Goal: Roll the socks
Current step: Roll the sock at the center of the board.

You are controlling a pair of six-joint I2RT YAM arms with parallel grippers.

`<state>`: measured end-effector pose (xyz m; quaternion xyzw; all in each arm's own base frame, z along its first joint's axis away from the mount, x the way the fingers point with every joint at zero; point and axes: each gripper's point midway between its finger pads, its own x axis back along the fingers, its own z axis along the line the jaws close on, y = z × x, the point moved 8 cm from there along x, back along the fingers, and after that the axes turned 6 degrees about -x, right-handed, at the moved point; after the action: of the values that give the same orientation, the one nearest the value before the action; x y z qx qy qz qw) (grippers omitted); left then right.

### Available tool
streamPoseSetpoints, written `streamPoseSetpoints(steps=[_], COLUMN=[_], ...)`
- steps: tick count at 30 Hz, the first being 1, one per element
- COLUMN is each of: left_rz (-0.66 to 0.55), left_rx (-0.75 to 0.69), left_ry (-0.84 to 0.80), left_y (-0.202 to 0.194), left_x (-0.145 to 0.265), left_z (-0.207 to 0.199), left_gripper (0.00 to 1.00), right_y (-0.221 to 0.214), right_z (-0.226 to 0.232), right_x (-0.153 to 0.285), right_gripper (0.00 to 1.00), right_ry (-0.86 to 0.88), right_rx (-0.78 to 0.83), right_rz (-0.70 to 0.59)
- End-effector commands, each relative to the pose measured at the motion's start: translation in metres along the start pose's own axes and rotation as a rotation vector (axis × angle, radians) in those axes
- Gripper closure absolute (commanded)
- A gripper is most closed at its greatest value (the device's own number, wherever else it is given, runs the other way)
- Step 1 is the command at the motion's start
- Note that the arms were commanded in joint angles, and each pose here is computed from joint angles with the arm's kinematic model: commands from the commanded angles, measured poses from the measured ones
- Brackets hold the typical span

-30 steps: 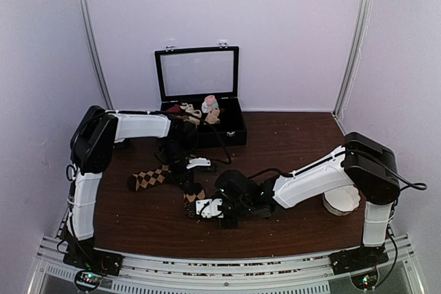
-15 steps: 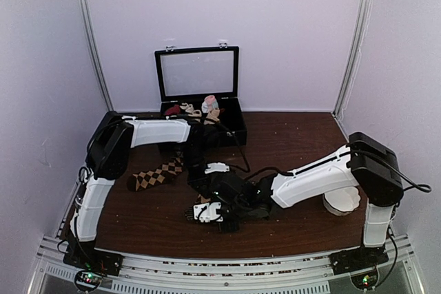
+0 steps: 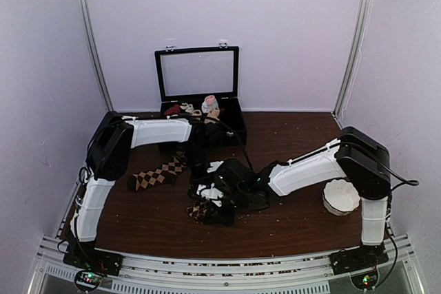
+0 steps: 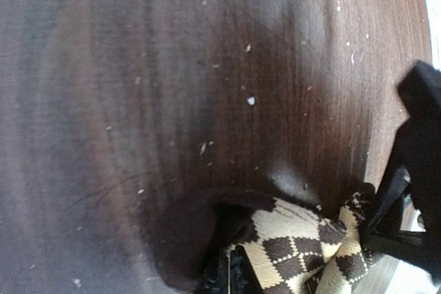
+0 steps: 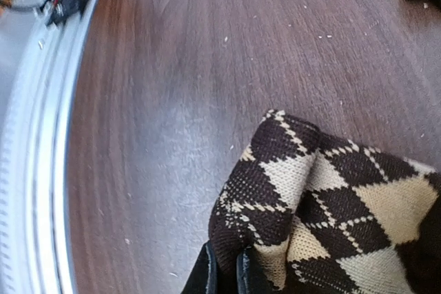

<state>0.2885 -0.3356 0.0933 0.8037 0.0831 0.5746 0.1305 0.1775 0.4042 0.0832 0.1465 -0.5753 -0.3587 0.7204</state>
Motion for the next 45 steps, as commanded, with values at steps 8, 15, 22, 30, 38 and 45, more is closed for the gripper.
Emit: streamPoseSetpoints(steps=[8,15,22,30,38,45], left_rz=[-0.109,-0.148,-0.108,-0.022,0.052,0.077], left_rx=[-0.028,-0.075,-0.190,-0.372,-0.380,-0.399], left_ry=[0.225,0.330,0.168,0.169,0.258,0.298], left_y=[0.005,-0.009,-0.039,-0.033,-0.031,-0.035], left_x=[0.081,0.107,0.075,0.012,-0.010,-0.011], left_z=[-0.001,-0.018,-0.076,-0.118,-0.104,-0.106], left_gripper=[0.85,0.87,0.90,0.89,0.87,0.73], right_y=[-0.127,-0.144,-0.141,-0.128,-0.123,-0.122], right_z=[-0.017,-0.033,-0.042,-0.048,-0.049,-0.049], right_x=[-0.033,-0.037,-0.033,-0.032,-0.032,-0.032], right_gripper=[1.00,1.00,1.00,1.00,1.00,1.00], right_ry=[0.145,0.149,0.196,0.219,0.230,0.236], right_rx=[-0.667,-0.820,-0.929,-0.960,-0.981,-0.986], right_rz=[0.324,0.378,0.307,0.261,0.230,0.222])
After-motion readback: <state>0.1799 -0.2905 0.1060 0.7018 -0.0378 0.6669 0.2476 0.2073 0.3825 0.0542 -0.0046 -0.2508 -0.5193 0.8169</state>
